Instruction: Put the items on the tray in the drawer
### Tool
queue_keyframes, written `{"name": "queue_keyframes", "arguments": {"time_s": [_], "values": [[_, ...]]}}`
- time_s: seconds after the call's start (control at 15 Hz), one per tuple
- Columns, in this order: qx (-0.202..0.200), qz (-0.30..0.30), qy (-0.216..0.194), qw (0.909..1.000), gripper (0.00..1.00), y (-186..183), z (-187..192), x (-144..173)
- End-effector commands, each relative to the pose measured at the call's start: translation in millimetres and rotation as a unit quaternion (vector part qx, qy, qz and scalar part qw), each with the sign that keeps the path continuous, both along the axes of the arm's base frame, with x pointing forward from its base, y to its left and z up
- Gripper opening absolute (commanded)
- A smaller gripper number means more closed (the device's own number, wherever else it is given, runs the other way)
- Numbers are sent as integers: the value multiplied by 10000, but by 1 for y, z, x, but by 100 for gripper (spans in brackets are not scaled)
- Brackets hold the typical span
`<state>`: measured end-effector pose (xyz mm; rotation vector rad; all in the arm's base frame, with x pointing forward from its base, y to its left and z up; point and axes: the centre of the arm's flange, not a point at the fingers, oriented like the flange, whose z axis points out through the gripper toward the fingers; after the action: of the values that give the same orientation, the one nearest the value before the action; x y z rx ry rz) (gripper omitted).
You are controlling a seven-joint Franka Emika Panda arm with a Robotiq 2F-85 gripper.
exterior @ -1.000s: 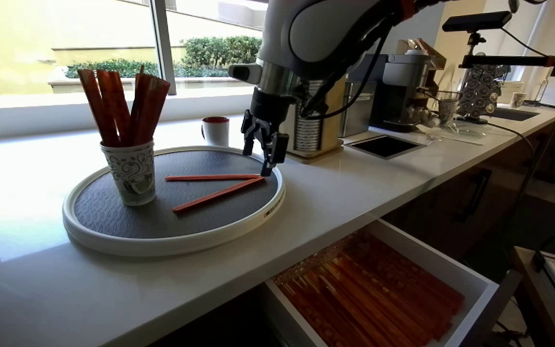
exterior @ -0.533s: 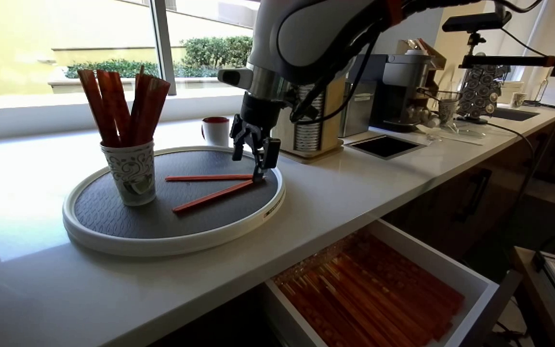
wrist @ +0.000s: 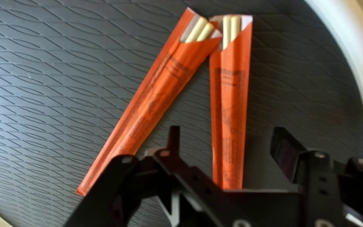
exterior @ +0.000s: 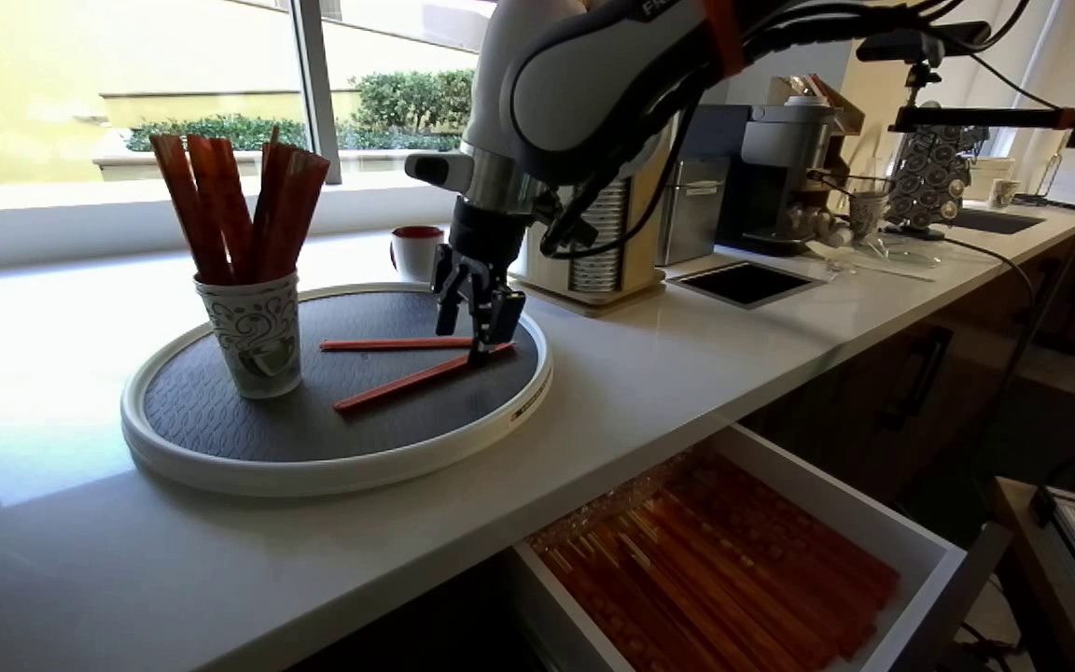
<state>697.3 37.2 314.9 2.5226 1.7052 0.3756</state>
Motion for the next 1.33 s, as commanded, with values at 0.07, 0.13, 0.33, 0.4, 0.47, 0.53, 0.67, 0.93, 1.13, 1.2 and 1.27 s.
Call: {"name": "queue_keyframes", "arguments": {"time_s": [0.07, 0.13, 0.33, 0.4, 0.47, 0.53, 0.67, 0.93, 1.13, 1.2, 1.27], "values": [[160, 126, 36, 9998, 57, -3, -8, 11], [170, 143, 46, 9997, 57, -4, -8, 11], [233, 156, 67, 9996, 55, -5, -11, 12], [281, 155, 81, 9995, 54, -6, -11, 13], [331, 147, 101, 9993, 48, -6, -12, 13], [355, 143, 106, 9992, 38, -6, -13, 13], [425, 140, 122, 9989, 15, -6, -13, 13], [539, 131, 144, 9984, 0, -6, -13, 12], [586, 120, 171, 9981, 2, -5, -12, 10], [579, 101, 162, 9981, 2, -2, -6, 7], [592, 106, 147, 9981, 2, 3, 4, 1]]}}
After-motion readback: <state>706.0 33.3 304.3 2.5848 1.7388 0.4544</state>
